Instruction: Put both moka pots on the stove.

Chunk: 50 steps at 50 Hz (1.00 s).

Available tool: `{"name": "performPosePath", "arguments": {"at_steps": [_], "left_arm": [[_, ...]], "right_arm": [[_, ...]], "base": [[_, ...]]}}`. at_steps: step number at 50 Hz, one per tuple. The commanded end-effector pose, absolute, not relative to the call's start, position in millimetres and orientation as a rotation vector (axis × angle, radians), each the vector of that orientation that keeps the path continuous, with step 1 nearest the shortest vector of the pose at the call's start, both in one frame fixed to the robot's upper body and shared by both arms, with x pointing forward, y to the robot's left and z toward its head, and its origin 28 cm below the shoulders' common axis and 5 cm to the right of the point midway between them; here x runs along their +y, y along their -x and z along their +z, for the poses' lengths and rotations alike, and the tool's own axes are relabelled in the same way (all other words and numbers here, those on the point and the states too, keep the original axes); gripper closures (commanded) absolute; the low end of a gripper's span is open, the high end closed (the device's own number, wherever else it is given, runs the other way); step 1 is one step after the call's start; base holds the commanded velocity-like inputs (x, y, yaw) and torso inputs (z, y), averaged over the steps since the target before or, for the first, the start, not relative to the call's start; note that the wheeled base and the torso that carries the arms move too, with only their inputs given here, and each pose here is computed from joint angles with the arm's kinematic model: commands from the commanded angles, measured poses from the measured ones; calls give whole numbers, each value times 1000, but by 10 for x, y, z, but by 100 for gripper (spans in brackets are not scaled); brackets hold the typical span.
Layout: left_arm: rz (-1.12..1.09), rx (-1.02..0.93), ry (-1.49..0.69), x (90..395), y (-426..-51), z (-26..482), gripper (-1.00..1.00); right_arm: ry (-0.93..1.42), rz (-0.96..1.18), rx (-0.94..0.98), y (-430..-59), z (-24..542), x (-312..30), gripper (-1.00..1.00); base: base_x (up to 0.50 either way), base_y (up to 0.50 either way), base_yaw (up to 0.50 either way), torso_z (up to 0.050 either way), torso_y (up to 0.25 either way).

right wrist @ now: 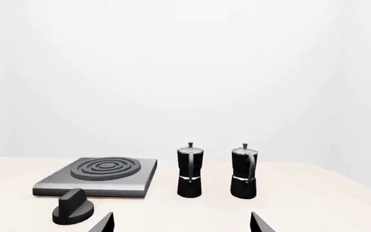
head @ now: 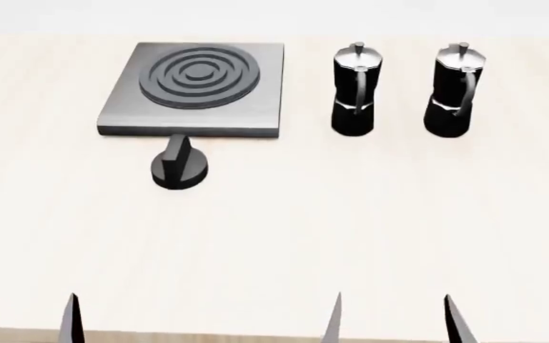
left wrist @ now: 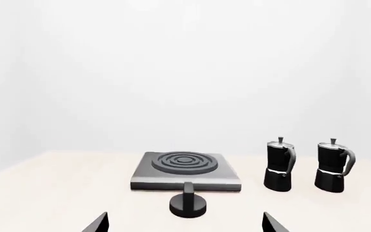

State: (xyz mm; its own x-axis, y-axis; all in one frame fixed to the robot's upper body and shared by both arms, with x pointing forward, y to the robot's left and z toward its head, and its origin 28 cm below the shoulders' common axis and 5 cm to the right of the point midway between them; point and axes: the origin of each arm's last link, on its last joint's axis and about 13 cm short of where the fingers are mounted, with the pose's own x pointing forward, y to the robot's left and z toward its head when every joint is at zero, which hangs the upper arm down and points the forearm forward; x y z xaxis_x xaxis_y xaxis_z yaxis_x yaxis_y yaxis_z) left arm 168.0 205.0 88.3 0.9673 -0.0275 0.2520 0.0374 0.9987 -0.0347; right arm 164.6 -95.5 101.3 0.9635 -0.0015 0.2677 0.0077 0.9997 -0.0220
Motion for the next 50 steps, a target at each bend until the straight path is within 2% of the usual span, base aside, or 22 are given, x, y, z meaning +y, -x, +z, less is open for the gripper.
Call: {"name": "performPosePath", "arguments": {"at_steps": [1, 50], "left_arm": [[-40, -293, 41, 2038, -1599, 990, -100], [-34, -294, 30, 2034, -1622, 960, -100]], "right_arm": [[13, 2, -306, -1568, 1119, -945, -100], [36, 14, -286, -1612, 1047, -922, -100]], "base": [[211, 0, 0, 0, 0], [214, 0, 0, 0, 0]]}}
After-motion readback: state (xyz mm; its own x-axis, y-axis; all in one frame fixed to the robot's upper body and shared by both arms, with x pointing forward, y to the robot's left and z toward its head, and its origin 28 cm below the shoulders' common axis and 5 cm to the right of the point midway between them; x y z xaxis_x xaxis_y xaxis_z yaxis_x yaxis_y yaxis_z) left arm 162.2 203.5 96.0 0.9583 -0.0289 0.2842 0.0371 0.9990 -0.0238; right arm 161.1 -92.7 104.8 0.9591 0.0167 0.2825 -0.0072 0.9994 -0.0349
